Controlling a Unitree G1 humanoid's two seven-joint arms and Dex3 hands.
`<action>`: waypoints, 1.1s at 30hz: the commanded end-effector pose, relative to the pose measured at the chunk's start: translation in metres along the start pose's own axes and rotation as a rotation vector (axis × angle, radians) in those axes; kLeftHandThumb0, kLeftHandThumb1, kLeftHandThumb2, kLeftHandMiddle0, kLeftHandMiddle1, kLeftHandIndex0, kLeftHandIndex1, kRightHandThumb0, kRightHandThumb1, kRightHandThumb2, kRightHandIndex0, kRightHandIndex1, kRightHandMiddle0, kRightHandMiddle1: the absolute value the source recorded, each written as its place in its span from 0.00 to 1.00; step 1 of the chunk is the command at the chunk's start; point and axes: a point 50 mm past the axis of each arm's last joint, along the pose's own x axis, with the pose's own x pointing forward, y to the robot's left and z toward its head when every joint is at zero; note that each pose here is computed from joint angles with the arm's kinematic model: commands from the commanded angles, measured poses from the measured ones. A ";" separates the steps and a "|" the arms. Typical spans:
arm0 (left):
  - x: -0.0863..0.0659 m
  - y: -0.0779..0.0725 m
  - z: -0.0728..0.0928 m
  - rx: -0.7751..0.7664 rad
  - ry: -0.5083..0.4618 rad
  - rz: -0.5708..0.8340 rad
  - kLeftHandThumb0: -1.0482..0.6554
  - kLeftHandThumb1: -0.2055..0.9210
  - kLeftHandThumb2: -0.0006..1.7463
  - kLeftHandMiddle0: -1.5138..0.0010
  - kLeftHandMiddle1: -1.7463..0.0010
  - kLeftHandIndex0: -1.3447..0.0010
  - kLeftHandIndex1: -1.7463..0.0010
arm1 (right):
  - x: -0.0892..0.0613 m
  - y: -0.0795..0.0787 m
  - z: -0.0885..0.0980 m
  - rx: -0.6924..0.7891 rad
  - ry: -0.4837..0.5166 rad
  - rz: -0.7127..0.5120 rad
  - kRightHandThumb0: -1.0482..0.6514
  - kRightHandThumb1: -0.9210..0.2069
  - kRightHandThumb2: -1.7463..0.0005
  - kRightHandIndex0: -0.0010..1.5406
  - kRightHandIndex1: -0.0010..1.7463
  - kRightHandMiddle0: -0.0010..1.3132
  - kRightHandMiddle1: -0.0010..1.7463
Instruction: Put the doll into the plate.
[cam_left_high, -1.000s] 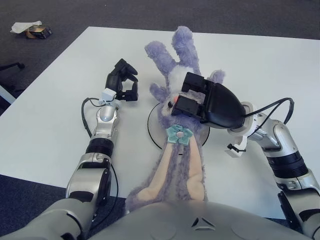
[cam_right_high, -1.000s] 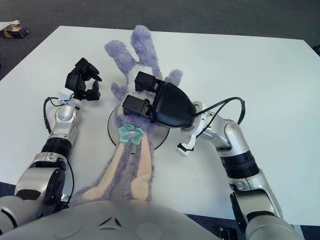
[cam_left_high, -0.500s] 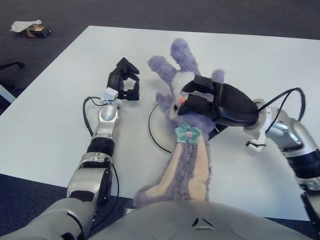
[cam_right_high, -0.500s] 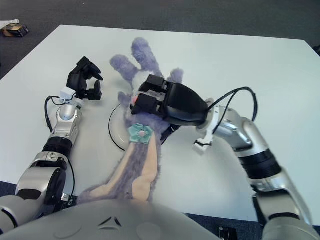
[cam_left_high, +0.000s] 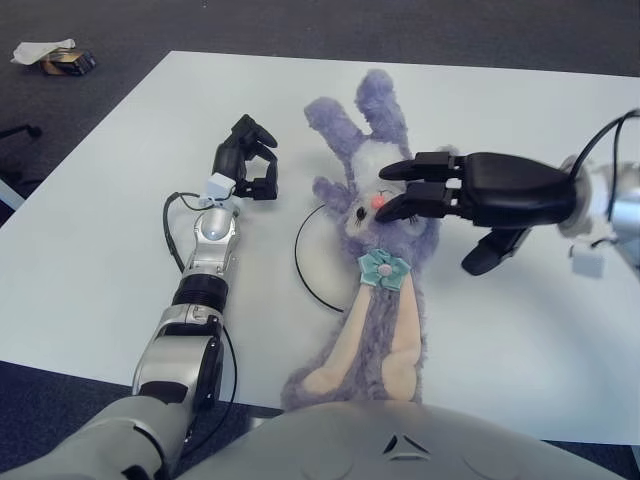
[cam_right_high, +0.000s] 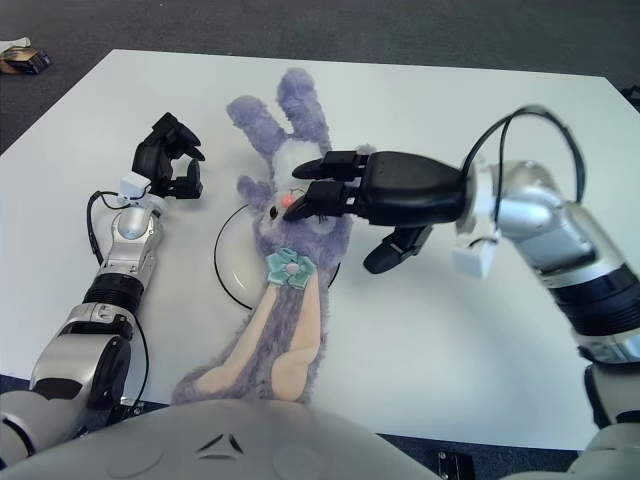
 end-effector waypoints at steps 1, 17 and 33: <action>-0.036 -0.005 -0.034 0.003 0.168 -0.008 0.61 0.42 0.79 0.64 0.00 0.61 0.00 | -0.002 -0.005 0.004 0.047 -0.008 0.029 0.65 0.35 0.21 0.00 0.00 0.00 0.19; -0.036 -0.006 -0.033 0.037 0.163 0.004 0.61 0.43 0.78 0.65 0.00 0.62 0.00 | -0.001 -0.008 -0.006 -0.001 -0.127 0.030 0.54 0.49 0.26 0.00 0.00 0.00 0.05; -0.036 -0.007 -0.034 -0.029 0.179 0.000 0.61 0.43 0.78 0.65 0.00 0.62 0.00 | -0.006 -0.033 -0.039 -0.003 -0.120 0.112 0.24 0.39 0.55 0.00 0.00 0.00 0.01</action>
